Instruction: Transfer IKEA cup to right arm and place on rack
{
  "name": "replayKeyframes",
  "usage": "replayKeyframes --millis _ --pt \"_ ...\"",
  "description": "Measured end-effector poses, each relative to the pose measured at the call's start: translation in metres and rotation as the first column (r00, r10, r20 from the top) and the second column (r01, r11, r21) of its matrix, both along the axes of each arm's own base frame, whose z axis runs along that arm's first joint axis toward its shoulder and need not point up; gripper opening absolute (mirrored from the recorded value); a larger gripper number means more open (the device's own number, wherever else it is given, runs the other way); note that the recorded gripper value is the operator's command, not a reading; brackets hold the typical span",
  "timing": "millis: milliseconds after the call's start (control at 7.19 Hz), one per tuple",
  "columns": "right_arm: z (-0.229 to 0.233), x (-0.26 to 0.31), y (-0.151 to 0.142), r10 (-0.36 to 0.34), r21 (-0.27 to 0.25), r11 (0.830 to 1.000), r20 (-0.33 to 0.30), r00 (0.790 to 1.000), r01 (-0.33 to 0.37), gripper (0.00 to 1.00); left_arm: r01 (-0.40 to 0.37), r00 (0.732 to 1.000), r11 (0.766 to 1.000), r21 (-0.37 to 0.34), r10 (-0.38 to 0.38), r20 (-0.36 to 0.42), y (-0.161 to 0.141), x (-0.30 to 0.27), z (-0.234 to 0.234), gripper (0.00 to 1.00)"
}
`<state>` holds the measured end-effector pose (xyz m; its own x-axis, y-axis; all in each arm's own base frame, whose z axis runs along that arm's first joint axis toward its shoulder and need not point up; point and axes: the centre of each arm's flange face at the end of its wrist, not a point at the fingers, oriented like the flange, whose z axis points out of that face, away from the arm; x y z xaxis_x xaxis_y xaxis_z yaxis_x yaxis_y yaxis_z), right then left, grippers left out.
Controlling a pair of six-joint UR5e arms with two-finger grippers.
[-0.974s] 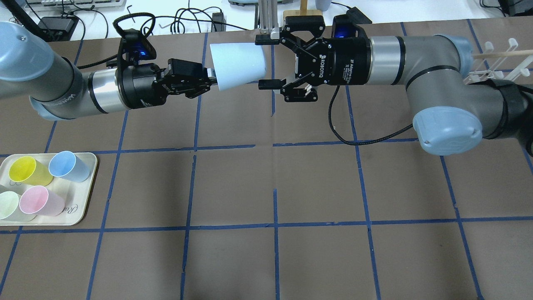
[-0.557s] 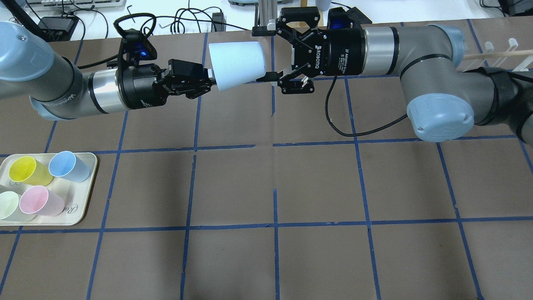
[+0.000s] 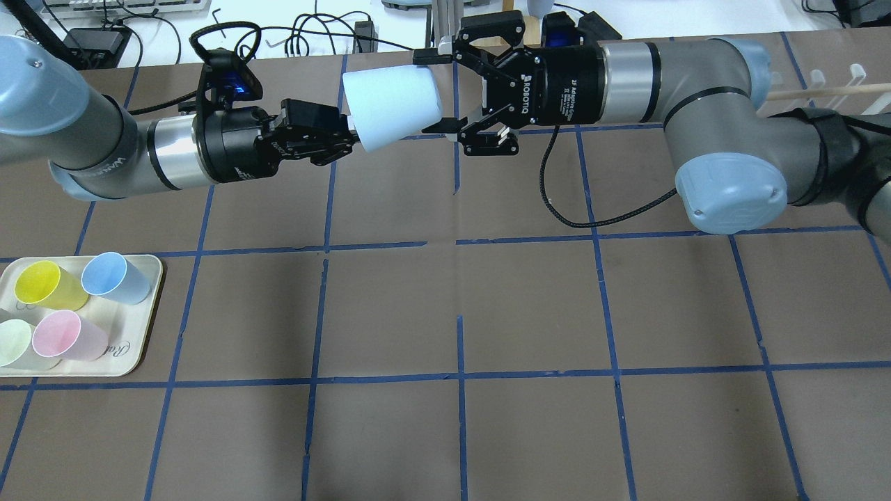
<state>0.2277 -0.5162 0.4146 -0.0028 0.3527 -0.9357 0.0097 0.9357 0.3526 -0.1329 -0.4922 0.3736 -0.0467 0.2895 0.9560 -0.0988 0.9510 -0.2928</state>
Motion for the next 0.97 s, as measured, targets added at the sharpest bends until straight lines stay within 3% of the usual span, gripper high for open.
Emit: replayKeyframes --millis 557,974 --pt "0.004 -0.007 -0.002 -0.015 0.033 0.999 0.01 1.0 0.014 0.55 0.002 1.0 1.0 -0.01 -0.001 0.003 -0.002 0.001 0.005 1.0" --pt "0.005 -0.021 -0.007 -0.042 0.056 0.998 0.013 0.999 0.041 0.54 0.002 1.0 1.0 0.028 -0.002 0.006 -0.007 0.016 0.023 1.0"
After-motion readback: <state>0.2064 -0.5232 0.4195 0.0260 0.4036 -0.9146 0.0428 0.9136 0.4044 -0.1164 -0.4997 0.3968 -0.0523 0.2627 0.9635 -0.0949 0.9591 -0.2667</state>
